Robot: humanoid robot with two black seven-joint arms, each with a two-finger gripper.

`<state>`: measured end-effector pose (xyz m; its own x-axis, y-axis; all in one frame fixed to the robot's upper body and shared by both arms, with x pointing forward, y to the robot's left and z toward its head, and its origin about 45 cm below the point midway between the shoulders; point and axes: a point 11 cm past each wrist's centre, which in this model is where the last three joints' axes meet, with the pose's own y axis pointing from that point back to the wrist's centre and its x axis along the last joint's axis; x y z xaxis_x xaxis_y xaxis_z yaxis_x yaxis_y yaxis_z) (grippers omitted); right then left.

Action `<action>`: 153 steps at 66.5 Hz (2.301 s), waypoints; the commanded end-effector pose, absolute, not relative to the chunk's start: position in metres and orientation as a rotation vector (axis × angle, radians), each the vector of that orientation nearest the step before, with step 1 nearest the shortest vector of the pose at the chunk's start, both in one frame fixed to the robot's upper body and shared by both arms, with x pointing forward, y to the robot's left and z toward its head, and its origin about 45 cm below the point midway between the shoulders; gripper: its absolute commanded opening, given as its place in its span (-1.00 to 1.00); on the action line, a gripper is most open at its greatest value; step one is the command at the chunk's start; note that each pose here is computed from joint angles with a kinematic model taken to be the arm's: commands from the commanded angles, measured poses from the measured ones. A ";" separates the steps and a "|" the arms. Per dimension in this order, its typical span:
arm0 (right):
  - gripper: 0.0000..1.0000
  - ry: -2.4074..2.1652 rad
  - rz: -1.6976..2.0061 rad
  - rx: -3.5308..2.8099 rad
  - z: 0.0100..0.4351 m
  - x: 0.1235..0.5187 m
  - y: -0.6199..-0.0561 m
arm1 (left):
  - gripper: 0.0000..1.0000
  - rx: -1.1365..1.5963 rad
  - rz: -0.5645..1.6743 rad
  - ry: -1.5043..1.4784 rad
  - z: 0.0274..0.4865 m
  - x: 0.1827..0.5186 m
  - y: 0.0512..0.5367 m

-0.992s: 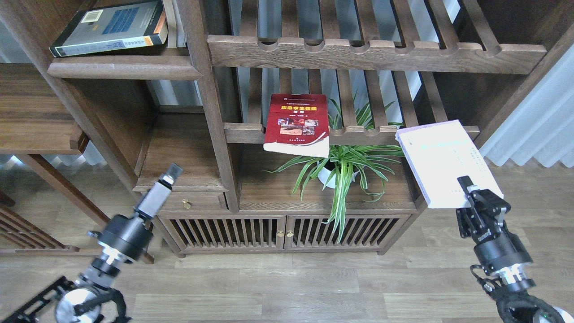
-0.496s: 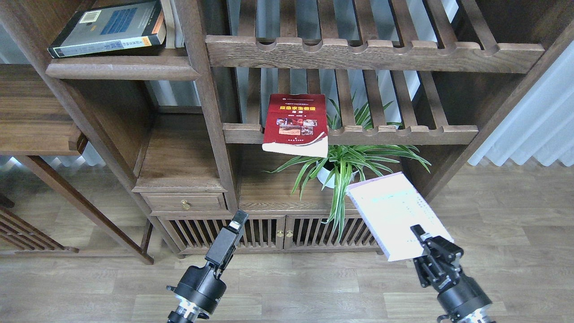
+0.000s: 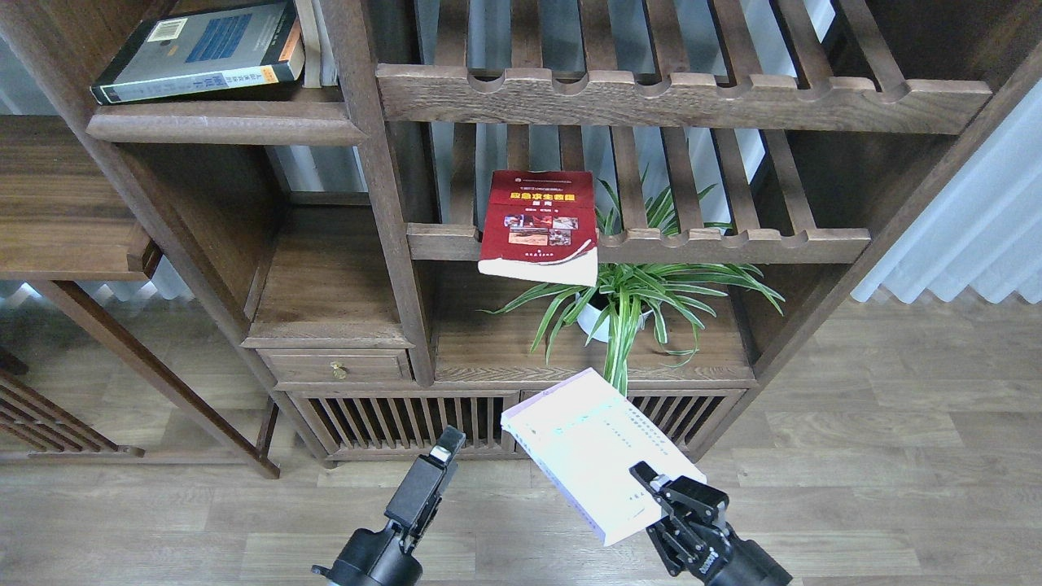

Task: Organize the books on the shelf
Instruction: 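Pull the white book down and hold it between both grippers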

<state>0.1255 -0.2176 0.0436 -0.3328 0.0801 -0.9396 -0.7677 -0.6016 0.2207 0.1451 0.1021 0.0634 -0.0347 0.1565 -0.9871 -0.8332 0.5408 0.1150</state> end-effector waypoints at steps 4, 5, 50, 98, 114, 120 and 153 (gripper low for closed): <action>-0.96 0.900 1.972 -1.353 0.046 0.131 -0.213 | 0.92 -0.634 0.884 1.398 0.062 0.141 0.099; -0.96 0.897 1.972 -1.351 0.046 0.131 -0.212 | 0.92 -0.633 0.885 1.398 0.062 0.140 0.099; -0.95 0.825 2.070 -1.382 0.043 0.110 -0.181 | 0.89 -0.631 0.929 1.421 0.052 0.137 0.107; -0.95 0.812 2.090 -1.453 0.045 0.103 -0.167 | 0.36 -0.607 0.978 1.449 0.040 0.126 0.118; -0.95 0.810 2.092 -1.459 0.045 0.102 -0.165 | -0.61 -0.580 0.992 1.448 0.033 0.128 0.125; -0.95 0.808 2.095 -1.461 0.045 0.101 -0.165 | -0.87 -0.584 0.995 1.441 0.034 0.131 0.126; 0.36 0.829 2.091 -1.540 0.040 0.105 -0.167 | -1.00 -0.589 0.945 1.374 0.053 0.162 0.146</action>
<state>0.1025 -0.1635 0.0444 -0.3165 0.0184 -0.9484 -0.6497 -0.7327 0.2026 0.1450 0.1316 0.0399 -0.1169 0.2022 -0.9723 -0.8356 0.5091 0.2063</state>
